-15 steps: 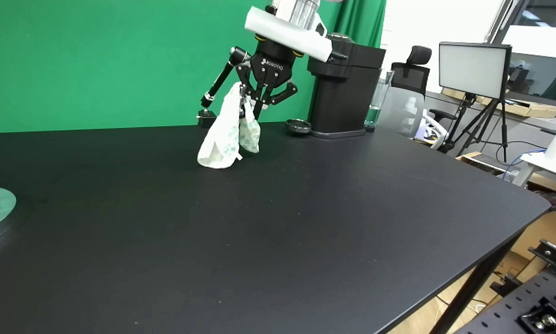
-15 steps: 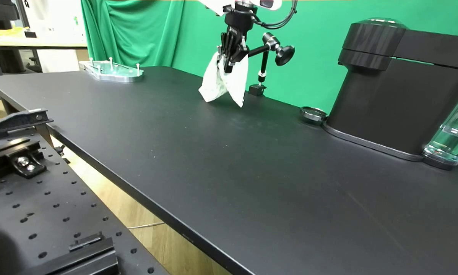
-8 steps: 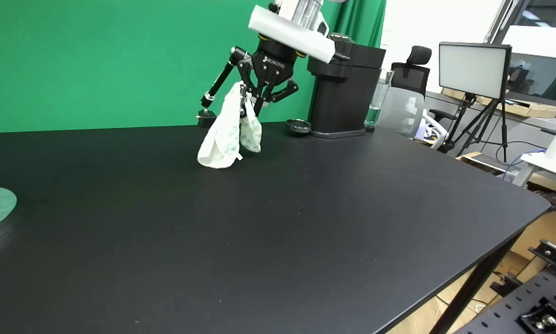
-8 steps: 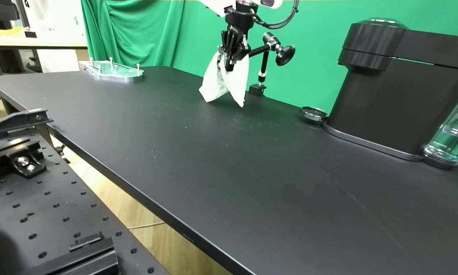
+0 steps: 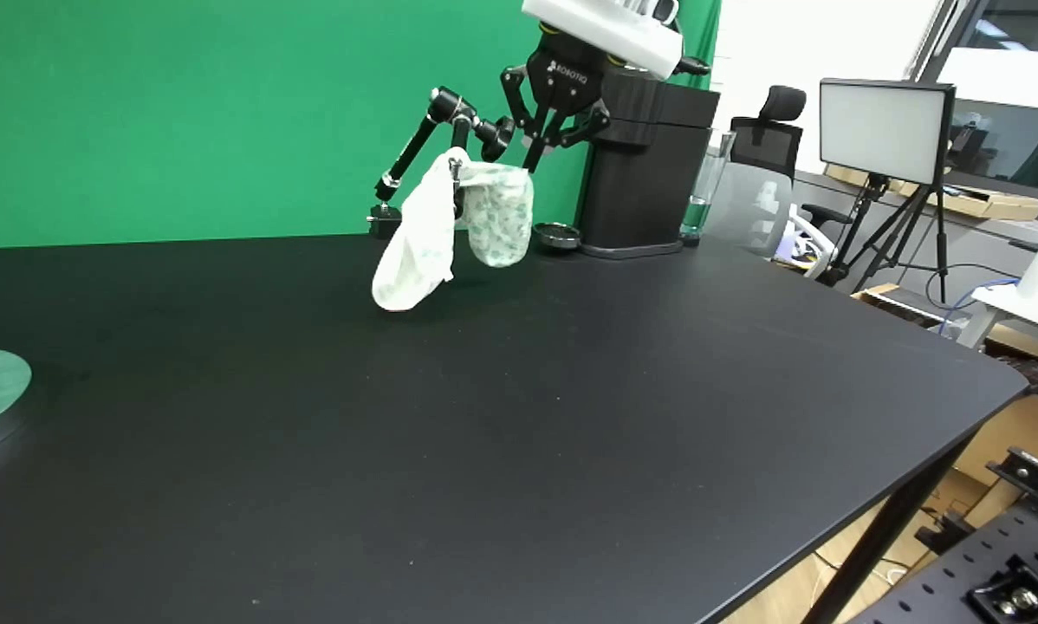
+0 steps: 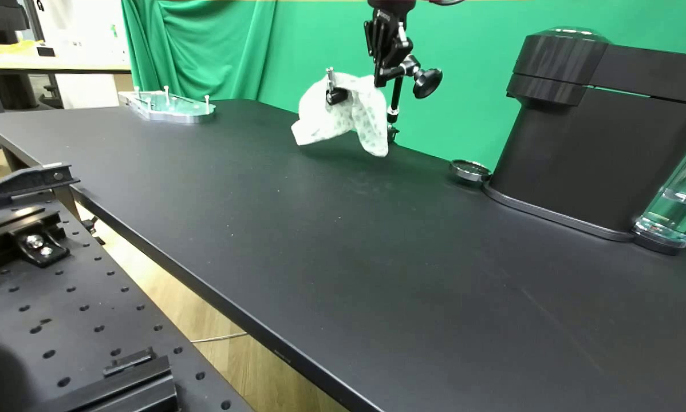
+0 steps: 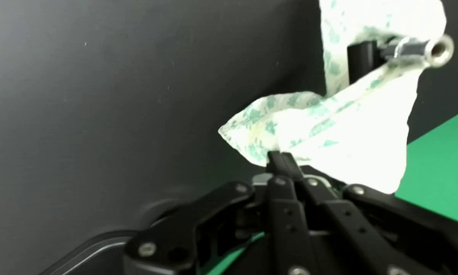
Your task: Remove the cloth from the rack.
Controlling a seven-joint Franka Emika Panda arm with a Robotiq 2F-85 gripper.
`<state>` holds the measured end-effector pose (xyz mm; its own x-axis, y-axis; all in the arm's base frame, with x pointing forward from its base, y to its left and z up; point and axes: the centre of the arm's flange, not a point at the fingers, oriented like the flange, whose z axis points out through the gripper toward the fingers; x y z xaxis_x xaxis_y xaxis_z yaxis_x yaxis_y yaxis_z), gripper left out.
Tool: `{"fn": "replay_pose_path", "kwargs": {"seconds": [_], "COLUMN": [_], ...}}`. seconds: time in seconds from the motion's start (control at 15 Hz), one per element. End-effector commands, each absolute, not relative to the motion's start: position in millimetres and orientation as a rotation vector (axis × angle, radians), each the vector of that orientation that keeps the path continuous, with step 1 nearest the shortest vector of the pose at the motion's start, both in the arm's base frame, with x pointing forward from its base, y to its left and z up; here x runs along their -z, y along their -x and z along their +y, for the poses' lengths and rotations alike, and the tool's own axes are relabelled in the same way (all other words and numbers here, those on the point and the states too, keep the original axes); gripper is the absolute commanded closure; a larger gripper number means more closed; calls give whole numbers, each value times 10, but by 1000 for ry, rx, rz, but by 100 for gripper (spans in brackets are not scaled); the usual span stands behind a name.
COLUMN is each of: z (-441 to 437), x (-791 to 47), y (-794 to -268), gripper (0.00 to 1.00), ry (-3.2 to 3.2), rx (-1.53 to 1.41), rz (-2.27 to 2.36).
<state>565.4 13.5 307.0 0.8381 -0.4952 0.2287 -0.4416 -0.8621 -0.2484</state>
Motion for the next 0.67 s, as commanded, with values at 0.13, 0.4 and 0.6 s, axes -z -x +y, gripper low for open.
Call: {"fn": "replay_pose_path", "kwargs": {"seconds": [0.13,0.4,0.6], "z": [-320,-610,-770], "x": [-3663,-4103,-4356], "y": [-5517,-5443,-5377], "gripper": [100,100,100], "ry": [2778,2750,2740], "rx": [672,864,967], "rz": [929,997,1029]}}
